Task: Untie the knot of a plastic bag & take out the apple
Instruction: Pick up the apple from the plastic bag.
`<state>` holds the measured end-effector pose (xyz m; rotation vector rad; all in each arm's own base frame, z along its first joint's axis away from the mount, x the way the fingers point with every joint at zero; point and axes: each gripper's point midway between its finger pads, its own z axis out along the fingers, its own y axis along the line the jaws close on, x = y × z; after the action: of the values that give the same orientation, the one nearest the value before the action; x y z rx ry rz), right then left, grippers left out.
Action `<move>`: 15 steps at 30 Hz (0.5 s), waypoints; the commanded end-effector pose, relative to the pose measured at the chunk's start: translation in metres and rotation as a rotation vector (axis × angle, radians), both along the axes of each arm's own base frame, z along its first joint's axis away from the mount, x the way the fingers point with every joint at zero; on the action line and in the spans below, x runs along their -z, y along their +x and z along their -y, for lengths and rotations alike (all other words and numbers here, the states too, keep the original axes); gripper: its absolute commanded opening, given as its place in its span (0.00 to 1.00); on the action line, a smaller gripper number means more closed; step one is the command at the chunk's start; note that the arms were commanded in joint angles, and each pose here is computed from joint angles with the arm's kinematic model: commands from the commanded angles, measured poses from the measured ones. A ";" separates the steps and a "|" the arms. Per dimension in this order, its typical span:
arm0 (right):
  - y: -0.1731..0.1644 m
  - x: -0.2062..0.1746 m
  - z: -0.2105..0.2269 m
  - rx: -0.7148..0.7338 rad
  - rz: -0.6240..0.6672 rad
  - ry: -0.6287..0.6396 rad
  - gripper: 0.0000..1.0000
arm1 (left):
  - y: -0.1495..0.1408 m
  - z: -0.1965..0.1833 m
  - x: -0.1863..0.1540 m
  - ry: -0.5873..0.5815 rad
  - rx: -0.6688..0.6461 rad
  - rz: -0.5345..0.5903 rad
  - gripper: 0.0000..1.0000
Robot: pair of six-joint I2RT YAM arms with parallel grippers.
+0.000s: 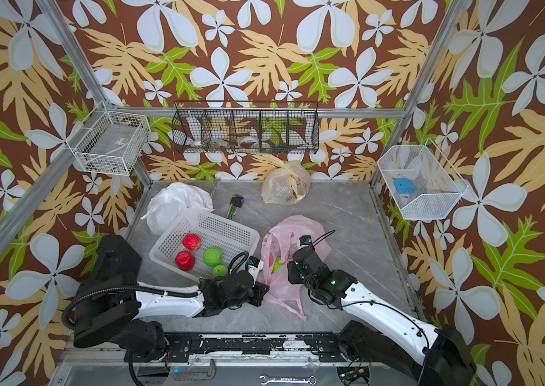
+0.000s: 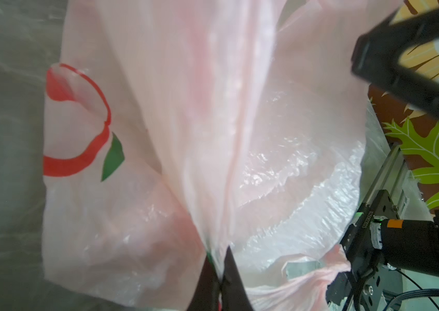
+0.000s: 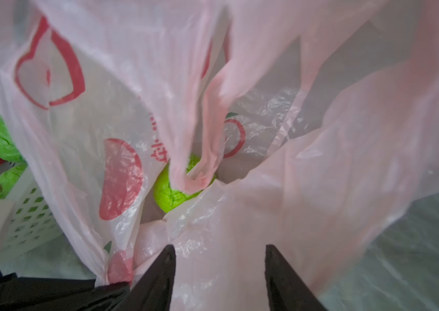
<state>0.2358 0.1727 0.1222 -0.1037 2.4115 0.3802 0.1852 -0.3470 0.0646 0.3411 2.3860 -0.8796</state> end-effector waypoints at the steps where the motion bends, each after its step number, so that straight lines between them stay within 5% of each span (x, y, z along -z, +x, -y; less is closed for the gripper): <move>1: 0.000 -0.008 -0.023 -0.060 0.018 0.050 0.51 | -0.001 0.003 -0.004 -0.008 0.027 0.015 0.00; 5: 0.013 -0.005 -0.040 -0.131 0.033 0.003 0.21 | -0.005 0.005 -0.006 -0.009 0.053 0.003 0.00; 7: 0.023 0.006 -0.041 -0.128 0.020 -0.031 0.15 | -0.006 0.005 -0.008 -0.007 0.057 0.001 0.00; 10: 0.035 0.020 -0.044 -0.134 -0.032 -0.022 0.18 | -0.006 0.003 -0.012 0.003 0.058 0.004 0.00; 15: 0.048 0.032 -0.048 -0.152 -0.026 -0.081 0.44 | -0.008 -0.002 -0.010 0.033 0.067 -0.003 0.00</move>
<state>0.2734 0.2144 0.0859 -0.2769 2.4937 0.3588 0.1787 -0.3486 0.0777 0.4126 2.3841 -0.8967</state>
